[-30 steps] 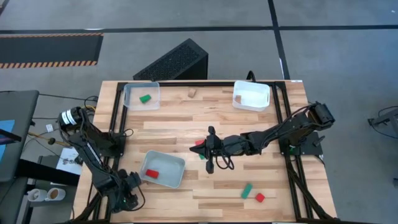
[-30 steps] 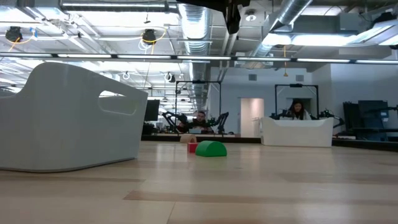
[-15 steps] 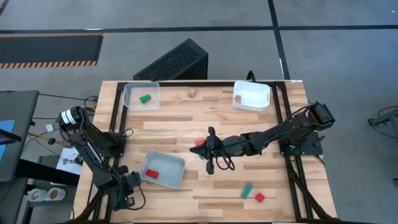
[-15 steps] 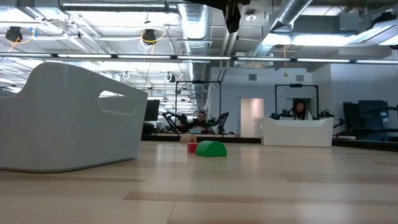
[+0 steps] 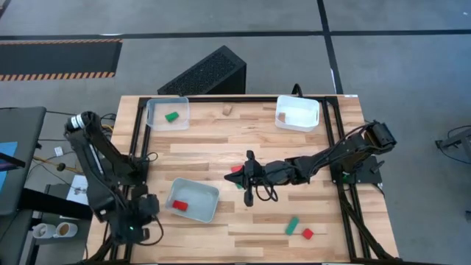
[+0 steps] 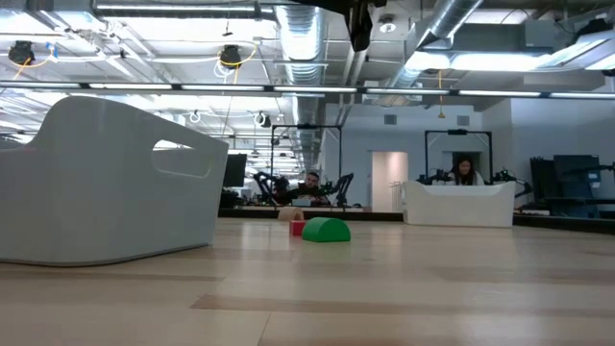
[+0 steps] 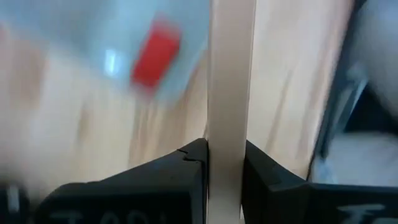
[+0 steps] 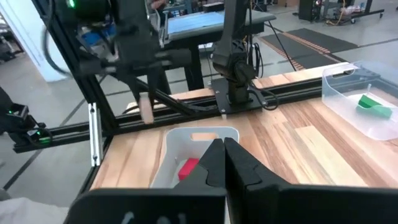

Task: Sort & place blocks by color
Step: Put the bottom brown block into the white bin

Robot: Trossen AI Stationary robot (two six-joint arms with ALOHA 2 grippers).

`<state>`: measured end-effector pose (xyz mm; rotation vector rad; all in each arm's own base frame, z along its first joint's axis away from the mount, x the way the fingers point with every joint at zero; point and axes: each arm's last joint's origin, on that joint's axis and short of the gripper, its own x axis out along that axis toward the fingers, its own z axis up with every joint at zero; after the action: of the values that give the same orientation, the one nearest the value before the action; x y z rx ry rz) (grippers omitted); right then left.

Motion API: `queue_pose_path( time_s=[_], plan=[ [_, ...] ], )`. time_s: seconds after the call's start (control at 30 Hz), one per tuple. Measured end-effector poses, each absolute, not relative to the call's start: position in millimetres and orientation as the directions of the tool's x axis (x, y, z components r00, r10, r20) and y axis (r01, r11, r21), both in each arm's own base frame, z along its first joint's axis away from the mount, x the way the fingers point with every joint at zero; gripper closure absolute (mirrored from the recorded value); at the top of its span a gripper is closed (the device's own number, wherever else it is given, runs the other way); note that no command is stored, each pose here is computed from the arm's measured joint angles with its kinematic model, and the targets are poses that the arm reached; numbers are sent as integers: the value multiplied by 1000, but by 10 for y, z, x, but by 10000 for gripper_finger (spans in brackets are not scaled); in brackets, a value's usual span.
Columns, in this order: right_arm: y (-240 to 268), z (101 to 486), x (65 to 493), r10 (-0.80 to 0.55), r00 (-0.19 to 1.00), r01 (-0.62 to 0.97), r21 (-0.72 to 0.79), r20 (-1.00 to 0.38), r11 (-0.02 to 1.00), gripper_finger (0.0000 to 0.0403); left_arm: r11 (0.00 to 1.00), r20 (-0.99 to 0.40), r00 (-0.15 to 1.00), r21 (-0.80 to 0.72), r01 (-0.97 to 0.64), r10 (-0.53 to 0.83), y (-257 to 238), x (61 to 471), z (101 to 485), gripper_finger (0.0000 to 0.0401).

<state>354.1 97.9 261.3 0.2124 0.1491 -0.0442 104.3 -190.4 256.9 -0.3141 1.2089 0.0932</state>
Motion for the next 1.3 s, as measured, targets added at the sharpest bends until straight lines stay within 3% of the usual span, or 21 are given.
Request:
queue_pose_path(
  time_s=[0.13,0.33,0.6,0.8,0.93,1.1,1.3],
  plan=[
    [975,2619,3544,-29,989,59,209,-146,976,394,975,-809,587,-159,-155,-38,-1802,1080,2760,376],
    [908,2632,3563,-46,990,73,209,-133,975,394,994,-602,795,-25,-109,73,-1640,1259,2962,376],
    [785,2768,3597,-77,997,76,250,-4,965,394,998,-353,935,54,-8,27,-1453,1489,3354,376],
    [709,2877,3607,-99,990,70,251,104,965,386,999,-292,956,5,41,-38,-1243,1601,3268,376],
    [744,2913,3596,-89,986,55,230,139,972,341,996,-229,970,-66,64,-77,-1134,1676,3100,376],
    [814,2918,3580,-69,987,37,208,144,977,247,990,-135,985,-109,92,-107,-977,1797,2980,376],
    [801,3027,3560,-77,964,26,199,254,980,139,996,-141,989,-79,31,-42,-746,1986,2925,376]
  ],
)
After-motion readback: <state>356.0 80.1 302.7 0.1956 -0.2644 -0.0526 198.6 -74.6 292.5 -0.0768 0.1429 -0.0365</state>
